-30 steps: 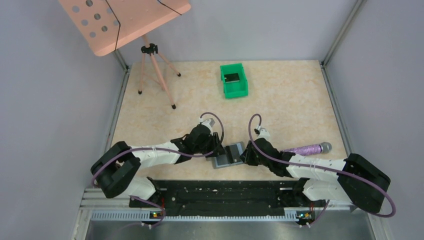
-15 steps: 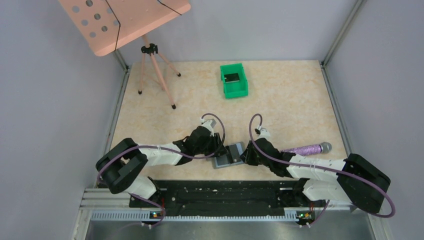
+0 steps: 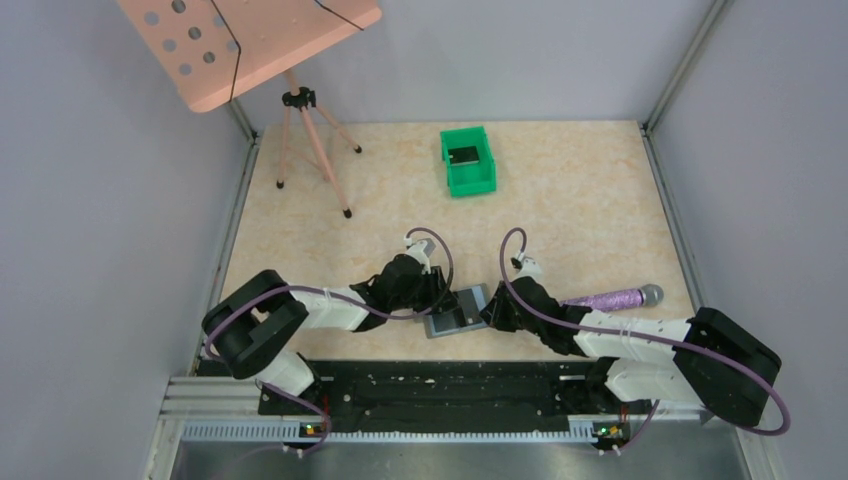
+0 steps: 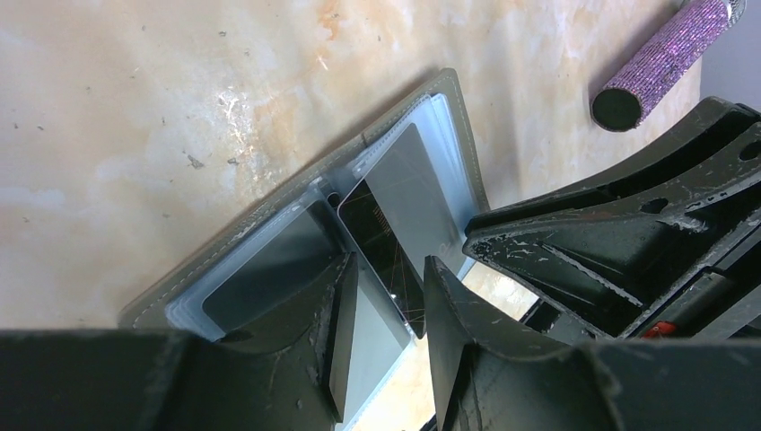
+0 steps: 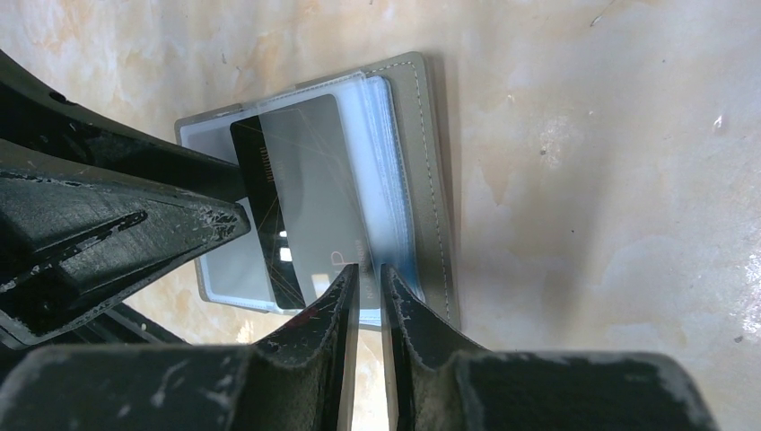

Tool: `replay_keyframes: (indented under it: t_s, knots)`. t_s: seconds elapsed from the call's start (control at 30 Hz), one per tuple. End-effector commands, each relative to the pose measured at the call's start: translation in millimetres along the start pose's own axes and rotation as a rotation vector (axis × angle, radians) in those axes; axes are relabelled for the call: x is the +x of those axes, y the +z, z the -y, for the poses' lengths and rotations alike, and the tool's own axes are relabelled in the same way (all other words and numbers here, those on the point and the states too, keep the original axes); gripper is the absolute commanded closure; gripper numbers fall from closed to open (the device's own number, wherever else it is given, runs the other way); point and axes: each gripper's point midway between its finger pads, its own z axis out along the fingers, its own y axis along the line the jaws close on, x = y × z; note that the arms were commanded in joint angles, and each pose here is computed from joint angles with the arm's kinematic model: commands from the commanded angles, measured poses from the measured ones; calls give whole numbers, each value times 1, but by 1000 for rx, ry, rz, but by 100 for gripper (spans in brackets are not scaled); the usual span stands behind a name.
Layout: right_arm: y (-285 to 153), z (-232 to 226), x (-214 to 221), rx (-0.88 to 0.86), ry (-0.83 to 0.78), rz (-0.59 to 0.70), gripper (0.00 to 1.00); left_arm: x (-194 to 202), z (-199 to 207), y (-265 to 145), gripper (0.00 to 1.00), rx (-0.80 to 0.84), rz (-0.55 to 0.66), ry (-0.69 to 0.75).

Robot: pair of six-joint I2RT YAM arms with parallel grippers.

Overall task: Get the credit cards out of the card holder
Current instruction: Remove the credit card from the card holder.

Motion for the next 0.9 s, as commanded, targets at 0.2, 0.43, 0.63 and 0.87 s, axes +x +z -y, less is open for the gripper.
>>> replay_keyframes:
  t_s: [0.2,0.43,0.63,0.87]
  knots:
    - [0,9,5,20,9,-17,85,-1,8,3,63,63,9,-7]
    - [-2,7,3,3,22,-2,86,-1,23,1,64,137,11,-37]
    - [-3,6,1,1,25,5,87,-1,25,1,66,143,9,-43]
    - [-3,4,-1,-1,18,7,87,1,29,1,70,163,-10,-71]
